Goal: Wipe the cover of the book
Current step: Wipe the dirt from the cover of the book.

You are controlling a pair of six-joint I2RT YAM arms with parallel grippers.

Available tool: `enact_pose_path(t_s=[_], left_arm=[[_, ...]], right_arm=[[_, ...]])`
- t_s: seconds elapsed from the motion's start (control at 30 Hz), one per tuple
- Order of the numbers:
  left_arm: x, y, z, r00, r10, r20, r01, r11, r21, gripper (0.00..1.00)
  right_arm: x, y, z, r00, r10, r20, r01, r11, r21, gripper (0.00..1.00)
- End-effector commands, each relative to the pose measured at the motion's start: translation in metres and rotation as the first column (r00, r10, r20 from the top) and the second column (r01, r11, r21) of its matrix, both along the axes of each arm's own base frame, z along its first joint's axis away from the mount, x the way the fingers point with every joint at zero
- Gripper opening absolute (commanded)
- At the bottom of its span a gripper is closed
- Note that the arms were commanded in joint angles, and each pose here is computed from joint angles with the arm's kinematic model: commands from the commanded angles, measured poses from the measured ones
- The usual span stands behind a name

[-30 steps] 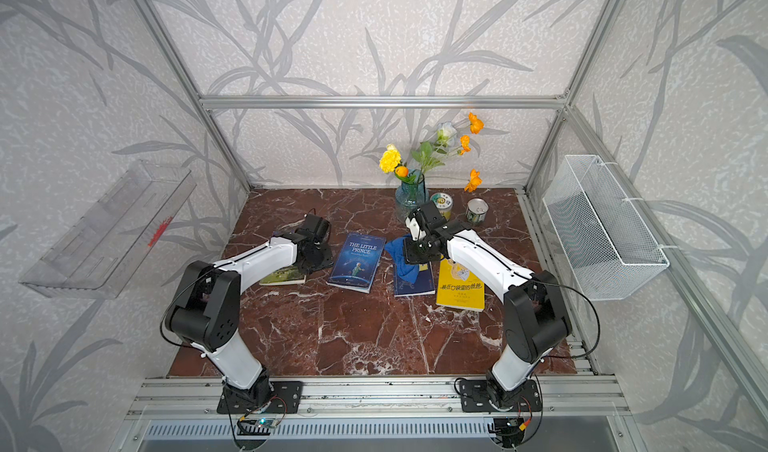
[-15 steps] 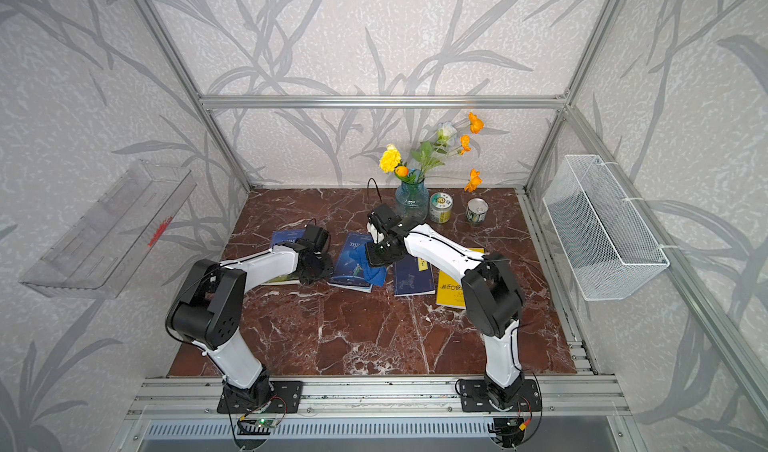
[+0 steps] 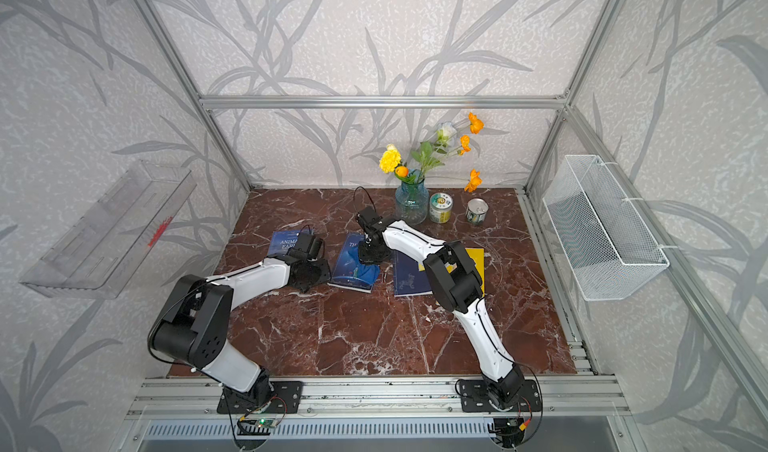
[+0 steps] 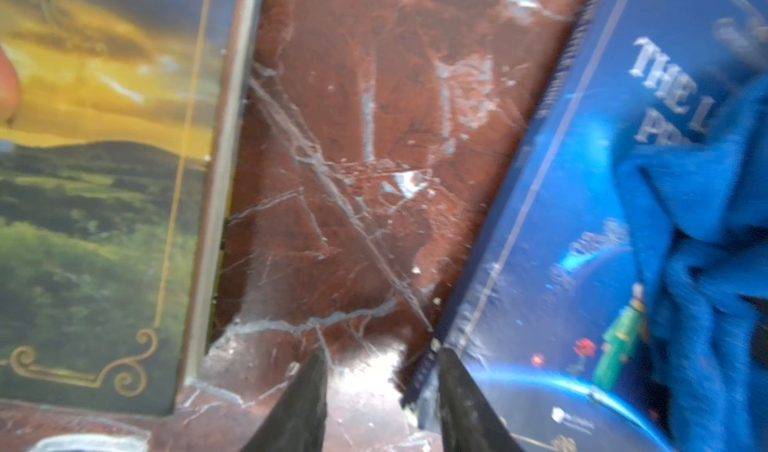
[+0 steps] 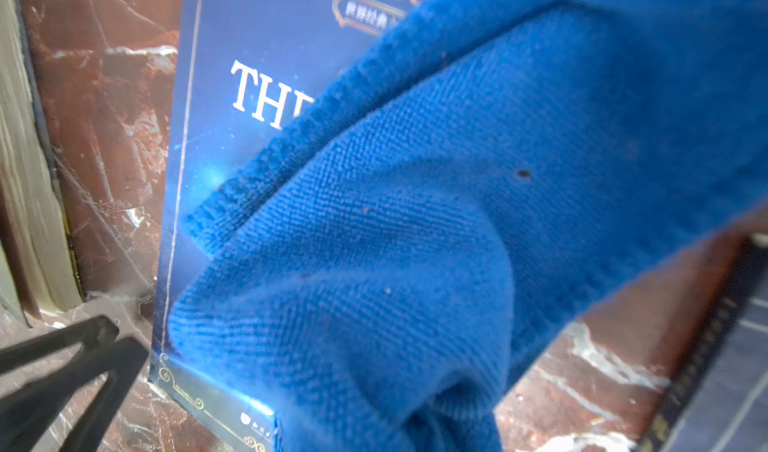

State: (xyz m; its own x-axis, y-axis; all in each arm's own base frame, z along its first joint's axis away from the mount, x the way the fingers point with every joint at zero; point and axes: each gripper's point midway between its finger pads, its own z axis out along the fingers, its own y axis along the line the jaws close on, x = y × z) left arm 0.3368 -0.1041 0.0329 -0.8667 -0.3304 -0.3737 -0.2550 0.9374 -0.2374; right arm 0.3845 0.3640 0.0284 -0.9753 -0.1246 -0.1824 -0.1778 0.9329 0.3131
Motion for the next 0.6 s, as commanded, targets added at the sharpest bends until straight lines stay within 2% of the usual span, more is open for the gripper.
enact_pose_path(t_s=[0.0, 0.1, 0.23, 0.4, 0.57], left_arm=[[0.005, -0.014, 0.012, 0.998, -0.030, 0.060, 0.036, 0.996, -0.087, 0.47], [0.008, -0.026, 0.014, 0.995, -0.068, 0.073, 0.078, 0.988, -0.134, 0.48], [0.009, -0.021, 0.005, 0.997, -0.064, 0.038, 0.067, 0.993, -0.097, 0.47], [0.008, -0.013, -0.013, 0.997, -0.043, -0.059, 0.041, 0.999, -0.029, 0.39], [0.007, -0.011, -0.018, 0.996, -0.033, -0.079, 0.031, 0.999, -0.021, 0.32]], right_arm=[[-0.034, -0.038, -0.041, 0.993, -0.023, -0.113, 0.001, 0.983, -0.183, 0.09], [-0.037, -0.040, -0.038, 0.994, -0.021, -0.105, 0.002, 0.984, -0.178, 0.09], [-0.038, -0.041, -0.035, 0.995, -0.018, -0.097, 0.001, 0.986, -0.167, 0.09], [-0.041, -0.043, -0.024, 0.997, -0.008, -0.082, -0.006, 0.985, -0.173, 0.09], [-0.044, -0.032, -0.014, 0.999, 0.008, -0.054, -0.017, 0.987, -0.162, 0.09]])
